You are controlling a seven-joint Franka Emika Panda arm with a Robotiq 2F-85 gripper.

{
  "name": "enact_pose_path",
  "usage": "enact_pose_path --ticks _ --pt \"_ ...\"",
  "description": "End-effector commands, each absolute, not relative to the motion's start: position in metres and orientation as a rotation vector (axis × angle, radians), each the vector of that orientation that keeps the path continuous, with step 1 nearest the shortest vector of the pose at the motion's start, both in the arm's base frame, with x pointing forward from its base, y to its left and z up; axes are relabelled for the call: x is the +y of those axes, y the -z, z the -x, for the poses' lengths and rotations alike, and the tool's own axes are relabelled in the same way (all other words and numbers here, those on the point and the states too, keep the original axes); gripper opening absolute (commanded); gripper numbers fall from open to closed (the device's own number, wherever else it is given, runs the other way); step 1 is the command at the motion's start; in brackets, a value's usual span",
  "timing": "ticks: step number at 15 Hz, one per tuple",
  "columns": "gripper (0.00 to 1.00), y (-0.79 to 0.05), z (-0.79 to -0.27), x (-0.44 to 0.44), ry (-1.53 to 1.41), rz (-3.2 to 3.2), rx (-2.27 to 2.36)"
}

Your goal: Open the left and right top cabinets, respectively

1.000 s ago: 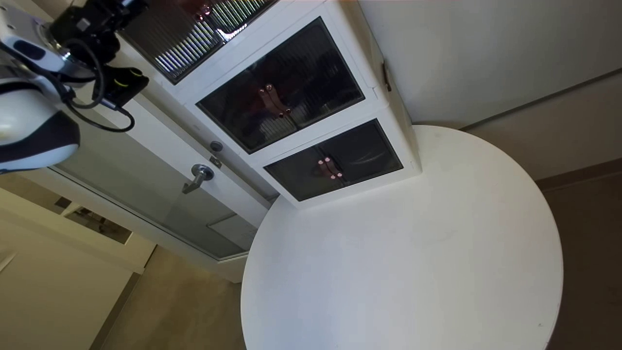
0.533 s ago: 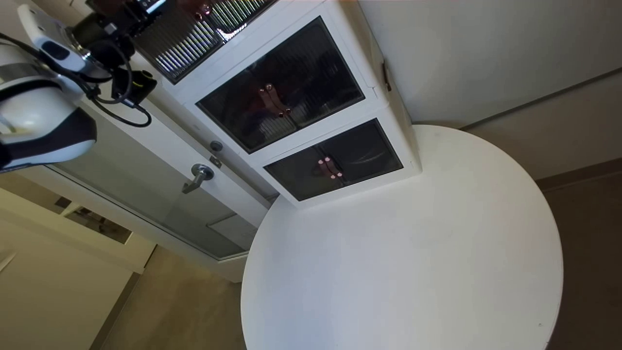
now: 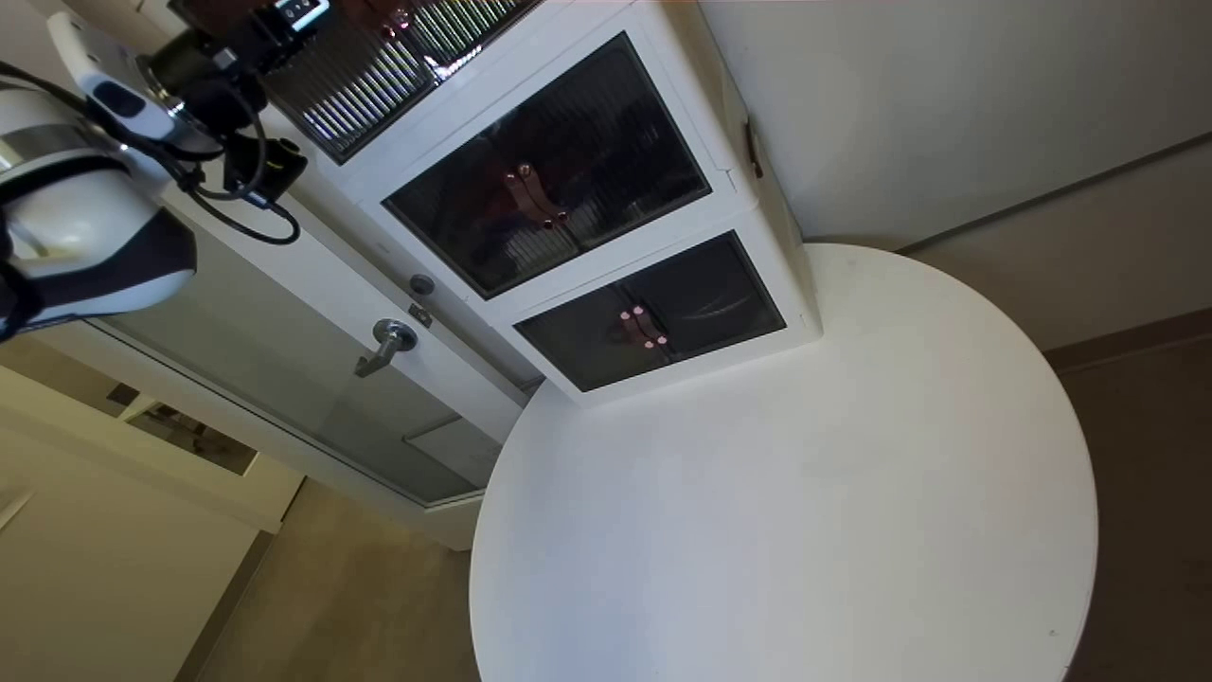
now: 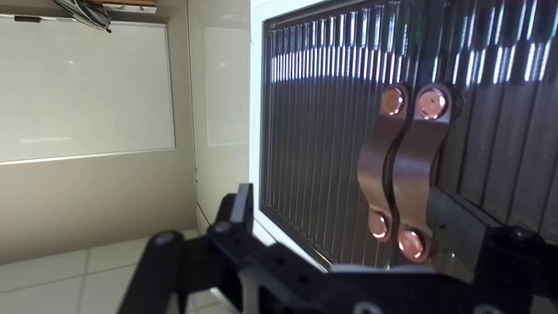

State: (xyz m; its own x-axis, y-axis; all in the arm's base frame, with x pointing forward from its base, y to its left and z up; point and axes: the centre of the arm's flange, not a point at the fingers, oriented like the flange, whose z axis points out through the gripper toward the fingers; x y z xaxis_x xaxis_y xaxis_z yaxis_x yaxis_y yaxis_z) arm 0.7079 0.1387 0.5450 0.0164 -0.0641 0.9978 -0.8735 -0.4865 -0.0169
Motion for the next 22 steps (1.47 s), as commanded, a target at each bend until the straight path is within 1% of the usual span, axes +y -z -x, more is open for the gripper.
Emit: enact_pose_path --ticks 1,2,4,5,6,7,9,10,14,15,19,22 --pt "1.0 -0.548 -0.724 0.142 -1.539 -1.648 -0.96" --pt "0.99 -0.548 -0.725 0.142 -1.538 -1.648 -0.961" --pt "0.74 -0.546 -0.727 0.143 -1.544 -1.646 -0.959" --pt "0.71 -0.545 -0.727 0.143 -1.546 -1.645 -0.957" --pt "0.65 -0.545 -0.727 0.144 -1.547 -1.644 -0.957" --pt "0.56 -0.546 -0.727 0.144 -1.549 -1.642 -0.957" --pt "0.43 -0.547 -0.728 0.144 -1.552 -1.637 -0.962" --pt "0.34 -0.548 -0.728 0.144 -1.554 -1.636 -0.964" --pt "0.05 -0.549 -0.728 0.148 -1.573 -1.647 -0.956" --pt "0.0 -0.549 -0.727 0.15 -1.58 -1.652 -0.953" --pt "0.01 -0.558 -0.732 0.153 -1.596 -1.686 -0.928" --pt "0.01 -0.563 -0.724 0.157 -1.592 -1.722 -0.923"
